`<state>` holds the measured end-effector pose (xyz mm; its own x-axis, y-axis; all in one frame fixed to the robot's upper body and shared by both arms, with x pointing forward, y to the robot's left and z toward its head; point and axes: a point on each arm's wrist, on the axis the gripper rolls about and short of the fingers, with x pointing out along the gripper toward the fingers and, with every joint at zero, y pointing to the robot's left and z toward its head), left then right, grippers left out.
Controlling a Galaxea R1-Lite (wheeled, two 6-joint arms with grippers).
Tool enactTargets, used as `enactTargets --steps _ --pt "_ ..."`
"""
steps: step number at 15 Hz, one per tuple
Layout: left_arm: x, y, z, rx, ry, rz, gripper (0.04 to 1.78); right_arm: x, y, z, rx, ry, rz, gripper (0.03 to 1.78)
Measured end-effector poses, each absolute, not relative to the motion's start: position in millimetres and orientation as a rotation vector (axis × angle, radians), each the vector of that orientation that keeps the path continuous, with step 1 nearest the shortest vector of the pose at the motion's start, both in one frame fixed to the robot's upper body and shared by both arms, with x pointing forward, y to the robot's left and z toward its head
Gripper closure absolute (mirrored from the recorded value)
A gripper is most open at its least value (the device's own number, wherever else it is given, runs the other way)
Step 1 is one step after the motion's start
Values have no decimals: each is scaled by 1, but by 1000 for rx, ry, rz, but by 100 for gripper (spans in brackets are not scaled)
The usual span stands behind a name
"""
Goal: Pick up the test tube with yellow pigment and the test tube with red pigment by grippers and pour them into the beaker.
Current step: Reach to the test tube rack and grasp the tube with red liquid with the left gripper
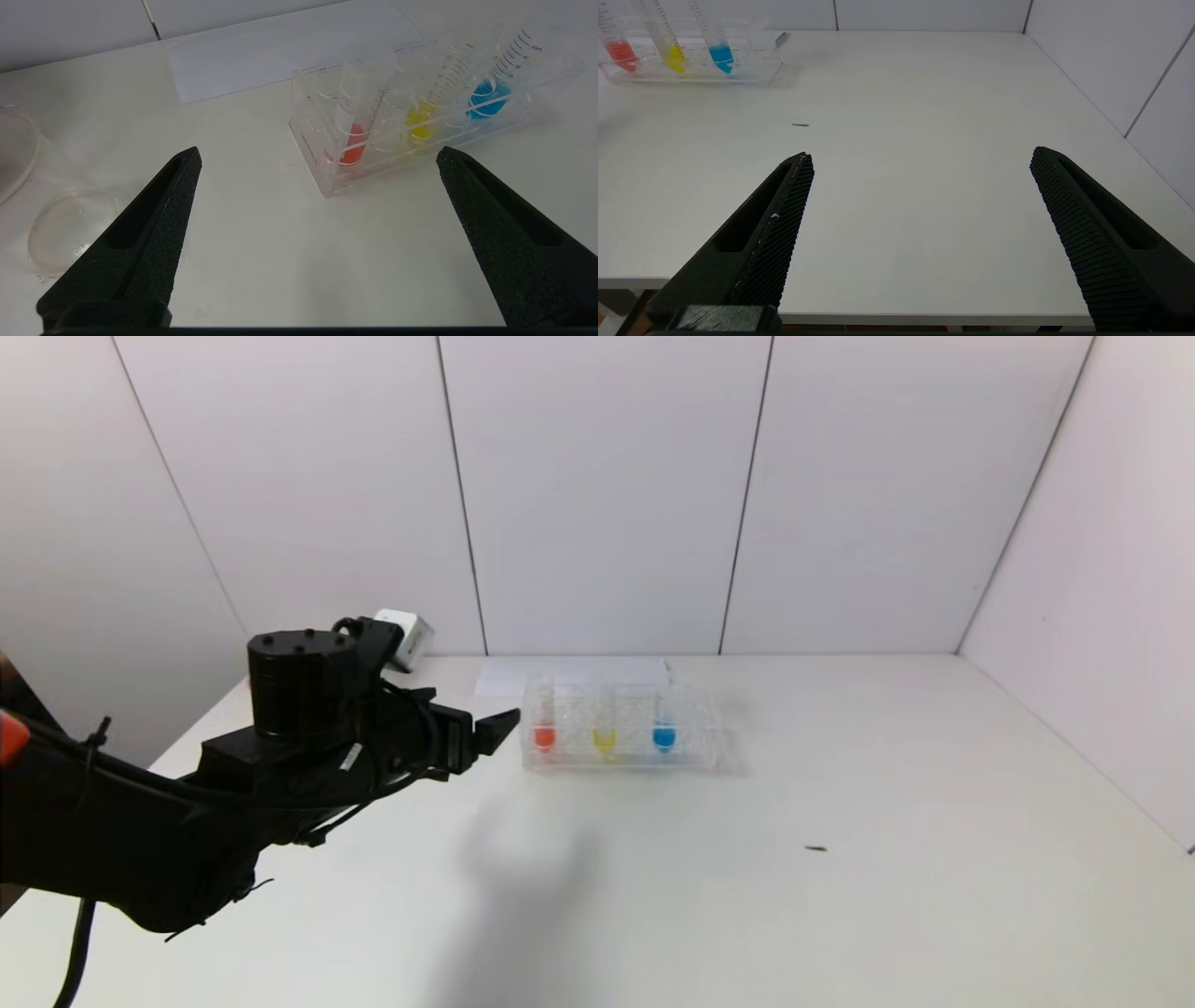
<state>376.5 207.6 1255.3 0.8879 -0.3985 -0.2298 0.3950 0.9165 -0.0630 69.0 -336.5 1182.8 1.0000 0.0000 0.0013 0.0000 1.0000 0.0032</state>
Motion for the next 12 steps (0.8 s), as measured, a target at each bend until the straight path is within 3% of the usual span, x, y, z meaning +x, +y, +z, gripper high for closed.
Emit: enactTargets --steps 12 --pt "397 161 1235 -30 224 -333 6 69 -337 1183 3 -1 0 11"
